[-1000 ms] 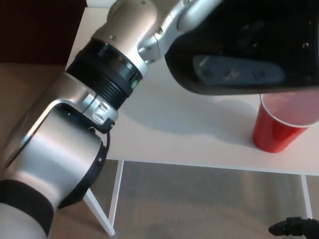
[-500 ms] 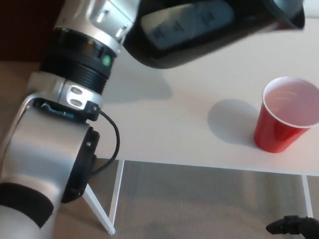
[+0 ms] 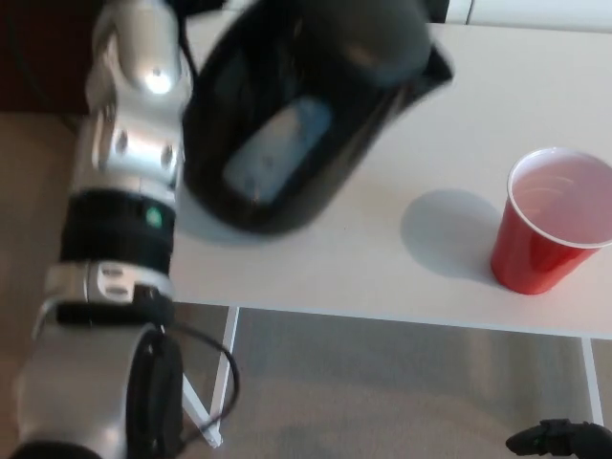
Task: The robot walk towards a table in front and uses its left hand to pick up the pot from the base and pour water to the cup on the right hand side
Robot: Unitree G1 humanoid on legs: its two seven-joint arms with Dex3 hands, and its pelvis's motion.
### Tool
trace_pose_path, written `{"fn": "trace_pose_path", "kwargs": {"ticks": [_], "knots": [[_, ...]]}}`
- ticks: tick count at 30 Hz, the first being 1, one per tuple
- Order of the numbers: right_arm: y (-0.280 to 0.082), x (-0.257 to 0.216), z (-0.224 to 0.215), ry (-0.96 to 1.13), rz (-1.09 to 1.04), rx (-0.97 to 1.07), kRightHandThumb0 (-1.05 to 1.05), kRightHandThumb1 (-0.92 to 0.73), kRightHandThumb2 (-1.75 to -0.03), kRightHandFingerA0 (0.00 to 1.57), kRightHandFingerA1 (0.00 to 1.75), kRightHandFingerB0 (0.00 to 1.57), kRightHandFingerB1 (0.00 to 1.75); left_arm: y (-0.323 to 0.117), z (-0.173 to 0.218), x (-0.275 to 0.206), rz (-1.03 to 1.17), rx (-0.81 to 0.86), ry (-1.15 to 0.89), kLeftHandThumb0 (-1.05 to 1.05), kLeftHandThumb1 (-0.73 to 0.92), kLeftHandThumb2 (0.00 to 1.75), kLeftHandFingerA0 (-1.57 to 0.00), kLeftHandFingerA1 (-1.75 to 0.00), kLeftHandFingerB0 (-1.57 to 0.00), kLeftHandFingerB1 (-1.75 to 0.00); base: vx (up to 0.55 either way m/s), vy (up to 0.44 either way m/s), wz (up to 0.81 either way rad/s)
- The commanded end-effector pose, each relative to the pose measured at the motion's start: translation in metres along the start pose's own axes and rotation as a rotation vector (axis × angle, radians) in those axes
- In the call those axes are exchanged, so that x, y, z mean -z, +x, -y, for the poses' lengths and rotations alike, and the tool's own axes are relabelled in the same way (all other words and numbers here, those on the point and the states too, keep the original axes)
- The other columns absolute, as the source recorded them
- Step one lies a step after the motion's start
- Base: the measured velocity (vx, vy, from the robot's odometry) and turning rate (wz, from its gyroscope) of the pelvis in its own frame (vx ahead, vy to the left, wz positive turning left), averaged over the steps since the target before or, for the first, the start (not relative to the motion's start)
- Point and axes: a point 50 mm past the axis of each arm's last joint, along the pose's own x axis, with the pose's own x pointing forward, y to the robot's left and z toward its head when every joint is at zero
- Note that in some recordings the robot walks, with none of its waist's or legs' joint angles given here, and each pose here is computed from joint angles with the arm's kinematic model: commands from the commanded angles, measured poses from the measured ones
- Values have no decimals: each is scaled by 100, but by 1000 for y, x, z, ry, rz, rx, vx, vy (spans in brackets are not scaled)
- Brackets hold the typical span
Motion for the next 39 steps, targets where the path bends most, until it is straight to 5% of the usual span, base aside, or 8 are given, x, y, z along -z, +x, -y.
{"fn": "trace_pose_path", "kwargs": {"ticks": [1, 3, 16, 23, 24, 26, 37, 39], "knots": [[-6, 4, 5, -1, 1, -2, -36, -63, -58, 76, 60, 55, 47, -12, 19, 17, -166, 64, -181, -16, 77, 64, -90, -127, -83, -83, 0, 0, 0], [-6, 2, 6, 8, 11, 4, -35, -62, -58, 74, 61, 56, 48, -19, 31, 25, -180, 97, -182, -15, 80, 65, -82, -131, -76, -106, 0, 0, 0], [-5, -5, 11, -34, 33, -1, -38, -63, -58, 75, 61, 54, 47, -23, 36, 31, -209, 124, -148, -22, 79, 66, -89, -144, -73, -88, 0, 0, 0], [-2, -9, 15, -29, 34, 9, -38, -62, -57, 78, 63, 56, 47, -19, 31, 25, -174, 87, -123, -24, 77, 62, -84, -107, -74, -64, 0, 0, 0], [-2, -10, 15, -35, 35, 10, -38, -62, -57, 76, 61, 56, 47, -19, 31, 19, -203, 182, -119, -51, 57, 62, -41, -47, -11, -27, 0, 0, 0], [-2, -9, 16, -36, 34, 14, -38, -62, -57, 77, 62, 56, 47, -20, 30, 16, -207, 255, -135, -57, 38, 74, -2, -24, -4, -21, 0, 0, 0], [-1, -9, 16, -35, 26, 21, -38, -62, -57, 77, 62, 58, 47, -20, 18, 20, -243, 483, 16, -63, 38, 76, 0, -16, 0, -8, 0, 0, 0], [-1, -6, 16, -28, 11, 21, -37, -62, -58, 76, 59, 56, 47, -23, 15, 36, -251, 802, 462, -65, 36, 80, 0, -2, 0, -2, 0, 0, 0]]}}
